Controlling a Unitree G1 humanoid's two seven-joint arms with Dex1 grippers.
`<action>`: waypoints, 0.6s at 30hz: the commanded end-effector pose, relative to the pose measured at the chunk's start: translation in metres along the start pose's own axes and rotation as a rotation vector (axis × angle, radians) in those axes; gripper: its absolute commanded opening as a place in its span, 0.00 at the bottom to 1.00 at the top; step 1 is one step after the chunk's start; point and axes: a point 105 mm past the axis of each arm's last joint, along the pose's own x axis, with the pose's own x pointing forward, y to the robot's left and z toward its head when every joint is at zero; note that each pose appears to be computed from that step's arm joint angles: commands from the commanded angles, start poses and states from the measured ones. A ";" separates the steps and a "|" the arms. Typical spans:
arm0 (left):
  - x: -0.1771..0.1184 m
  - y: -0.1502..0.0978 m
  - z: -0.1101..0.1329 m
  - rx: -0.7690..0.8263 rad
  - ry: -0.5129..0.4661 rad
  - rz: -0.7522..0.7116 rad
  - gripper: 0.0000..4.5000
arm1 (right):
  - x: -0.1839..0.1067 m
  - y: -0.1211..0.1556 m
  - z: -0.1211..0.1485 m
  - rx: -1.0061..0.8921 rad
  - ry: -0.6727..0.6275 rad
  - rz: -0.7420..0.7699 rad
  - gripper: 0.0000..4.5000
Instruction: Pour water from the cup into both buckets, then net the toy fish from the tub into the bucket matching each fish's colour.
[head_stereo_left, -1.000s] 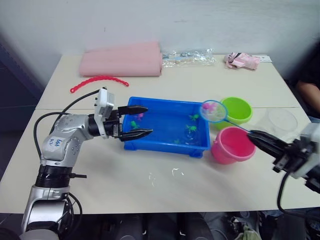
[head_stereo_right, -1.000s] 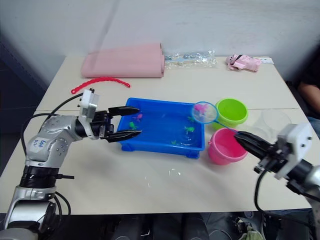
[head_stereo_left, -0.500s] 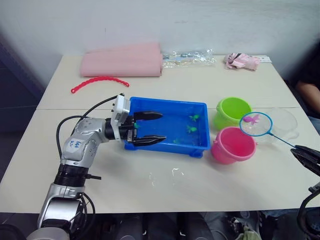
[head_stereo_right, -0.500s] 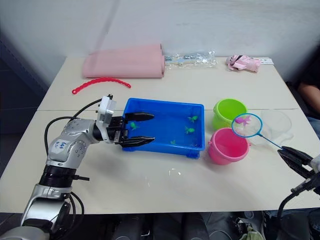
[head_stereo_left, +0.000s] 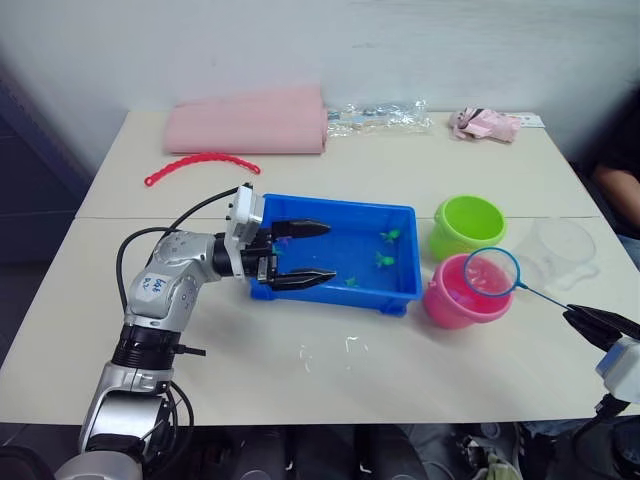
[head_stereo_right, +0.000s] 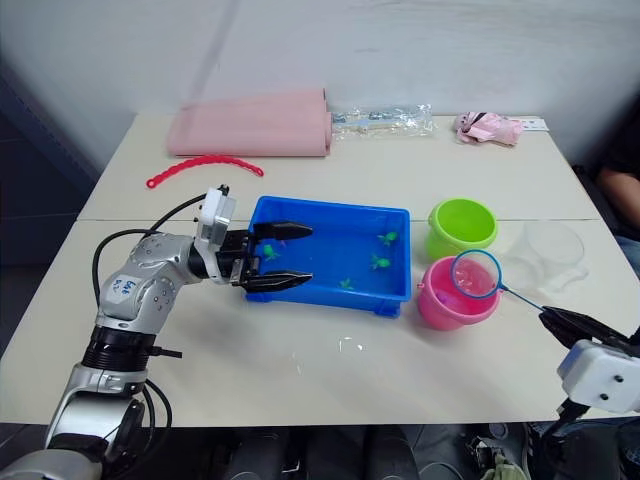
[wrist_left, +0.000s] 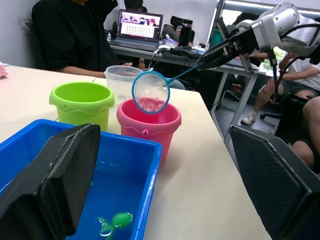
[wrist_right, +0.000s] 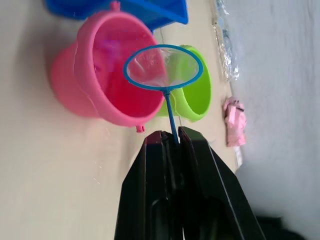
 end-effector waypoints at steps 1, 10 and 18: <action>0.002 0.000 0.004 0.017 -0.006 -0.012 0.99 | 0.001 -0.005 0.001 -0.156 -0.009 -0.015 0.00; -0.032 0.007 0.003 0.045 -0.023 0.122 0.99 | 0.016 -0.042 0.022 0.382 -0.255 -0.224 0.00; -0.104 0.010 0.004 0.058 -0.001 0.434 0.99 | 0.069 -0.059 0.079 0.803 -0.530 0.013 0.00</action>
